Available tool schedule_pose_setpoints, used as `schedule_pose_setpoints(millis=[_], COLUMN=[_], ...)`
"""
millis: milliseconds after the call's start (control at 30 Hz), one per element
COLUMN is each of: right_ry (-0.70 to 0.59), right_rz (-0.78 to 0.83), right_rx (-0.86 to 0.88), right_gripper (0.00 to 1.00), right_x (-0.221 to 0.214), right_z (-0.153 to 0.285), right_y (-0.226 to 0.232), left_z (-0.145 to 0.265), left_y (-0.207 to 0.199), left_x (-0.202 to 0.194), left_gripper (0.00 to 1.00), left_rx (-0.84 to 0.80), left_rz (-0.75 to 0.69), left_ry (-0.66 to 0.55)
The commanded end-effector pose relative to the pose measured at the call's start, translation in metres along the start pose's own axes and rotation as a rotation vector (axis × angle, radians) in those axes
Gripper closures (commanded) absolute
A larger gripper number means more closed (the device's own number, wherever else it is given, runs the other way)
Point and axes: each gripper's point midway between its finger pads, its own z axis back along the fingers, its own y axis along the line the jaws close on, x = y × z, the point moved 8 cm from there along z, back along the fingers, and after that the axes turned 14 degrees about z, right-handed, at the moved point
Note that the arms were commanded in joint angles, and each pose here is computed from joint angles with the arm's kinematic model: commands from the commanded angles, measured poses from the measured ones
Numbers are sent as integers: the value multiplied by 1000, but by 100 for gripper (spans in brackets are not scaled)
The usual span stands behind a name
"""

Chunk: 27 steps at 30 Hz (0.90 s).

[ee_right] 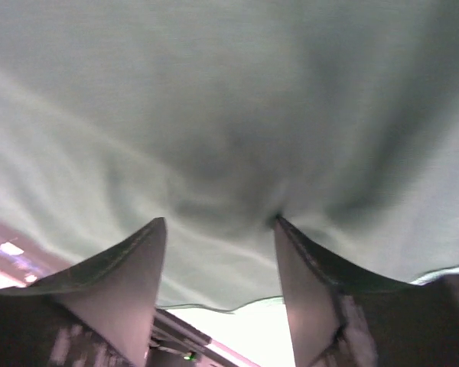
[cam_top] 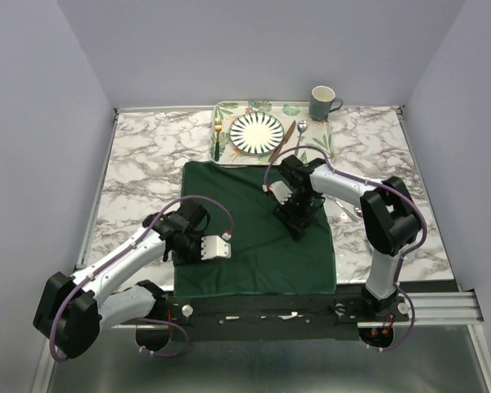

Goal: Fold the napkin into a case and place the utensils inside
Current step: Flatten out the crumpled napkin at the center of the board.

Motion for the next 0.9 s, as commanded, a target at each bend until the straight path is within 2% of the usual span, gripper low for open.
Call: schedule_pose_setpoints(millis=[0,67,200,267,400,567,867], right_ry=[-148,-216,-240,-214,-185,-135,-62], right_rz=[15,-3,-70,-100,-129,-146,-151], right_rx=[16,-28,-119,-135,-138,-111,23], right_gripper=[30,30,32,36,40,44,45], right_x=[13,21,19,20,23,19,-11], right_z=[43,66,78,69,53,29,0], right_y=[11,4,-26,-38,-51,-56,-30], left_z=[34,42,46,39,24,0,-20], left_y=[21,47,114,143,172,175,138], left_x=[34,44,58,63,63,57,25], left_gripper=[60,60,60,60,59,60,60], left_rx=[76,104,144,141,155,122,76], left_rz=[95,209,447,531,619,654,630], left_ry=[-190,-226,-282,-269,-235,-171,-60])
